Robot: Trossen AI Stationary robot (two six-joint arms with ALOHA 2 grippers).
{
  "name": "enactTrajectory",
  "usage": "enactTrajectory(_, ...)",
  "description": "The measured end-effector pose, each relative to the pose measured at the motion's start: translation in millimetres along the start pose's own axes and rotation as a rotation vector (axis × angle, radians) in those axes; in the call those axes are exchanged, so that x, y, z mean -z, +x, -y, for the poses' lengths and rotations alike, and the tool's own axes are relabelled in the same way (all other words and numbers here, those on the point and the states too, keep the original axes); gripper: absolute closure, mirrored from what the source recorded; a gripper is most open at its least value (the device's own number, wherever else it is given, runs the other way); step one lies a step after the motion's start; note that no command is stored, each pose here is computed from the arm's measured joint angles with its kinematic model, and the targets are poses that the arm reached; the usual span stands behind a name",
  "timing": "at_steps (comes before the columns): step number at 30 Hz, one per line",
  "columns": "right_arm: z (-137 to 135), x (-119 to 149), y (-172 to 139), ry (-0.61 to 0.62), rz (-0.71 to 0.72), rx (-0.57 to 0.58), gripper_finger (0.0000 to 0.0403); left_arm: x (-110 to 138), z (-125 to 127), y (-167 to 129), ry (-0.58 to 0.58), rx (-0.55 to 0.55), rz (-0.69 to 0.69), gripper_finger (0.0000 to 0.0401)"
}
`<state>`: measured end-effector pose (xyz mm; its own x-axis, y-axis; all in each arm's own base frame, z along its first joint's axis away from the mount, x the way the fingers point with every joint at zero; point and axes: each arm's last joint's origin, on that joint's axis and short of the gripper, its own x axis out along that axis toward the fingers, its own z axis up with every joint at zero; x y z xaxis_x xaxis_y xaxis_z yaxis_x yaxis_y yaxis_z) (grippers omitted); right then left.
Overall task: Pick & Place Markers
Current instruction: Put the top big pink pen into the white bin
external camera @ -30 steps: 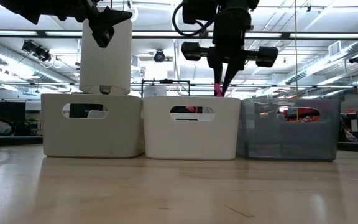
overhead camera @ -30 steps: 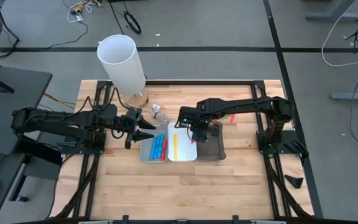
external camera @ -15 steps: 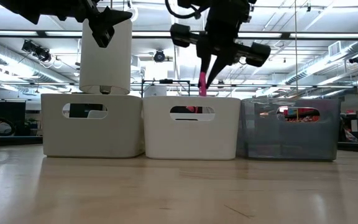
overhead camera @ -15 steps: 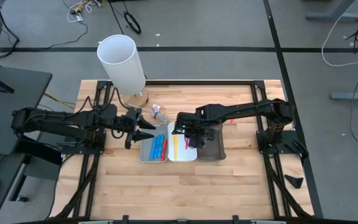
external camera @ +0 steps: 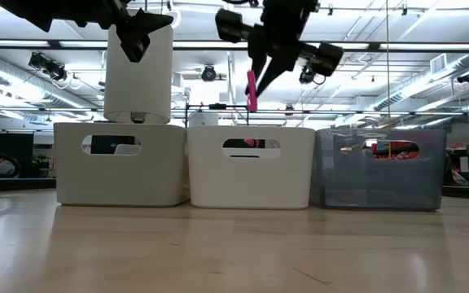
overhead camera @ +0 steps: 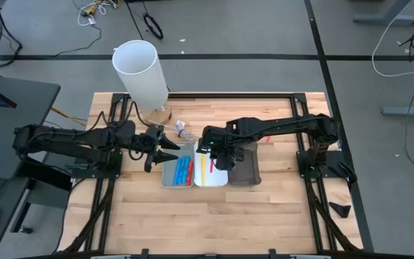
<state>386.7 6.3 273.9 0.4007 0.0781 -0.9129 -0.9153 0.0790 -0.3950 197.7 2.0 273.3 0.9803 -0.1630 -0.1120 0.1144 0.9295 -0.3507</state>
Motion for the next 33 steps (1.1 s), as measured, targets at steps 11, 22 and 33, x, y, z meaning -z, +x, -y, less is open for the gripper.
enactTrajectory(11, 13.2, -1.3, 2.9, -0.002, 0.049, -0.01, 0.0391, 0.0, 0.0, 0.0, 0.0, 0.0, 0.0, 0.0199)
enactTrajectory(22, 23.6, 5.3, 16.3, -0.027, 0.046, -0.096, 0.0391, 0.2, 0.0, 0.0, 0.0, 0.0, -0.001, 0.0199)
enactTrajectory(33, 11.0, 10.3, 36.9, -0.009, 0.041, -0.139, 0.0391, 0.2, -0.1, 0.0, 0.0, 0.0, -0.001, 0.0199)
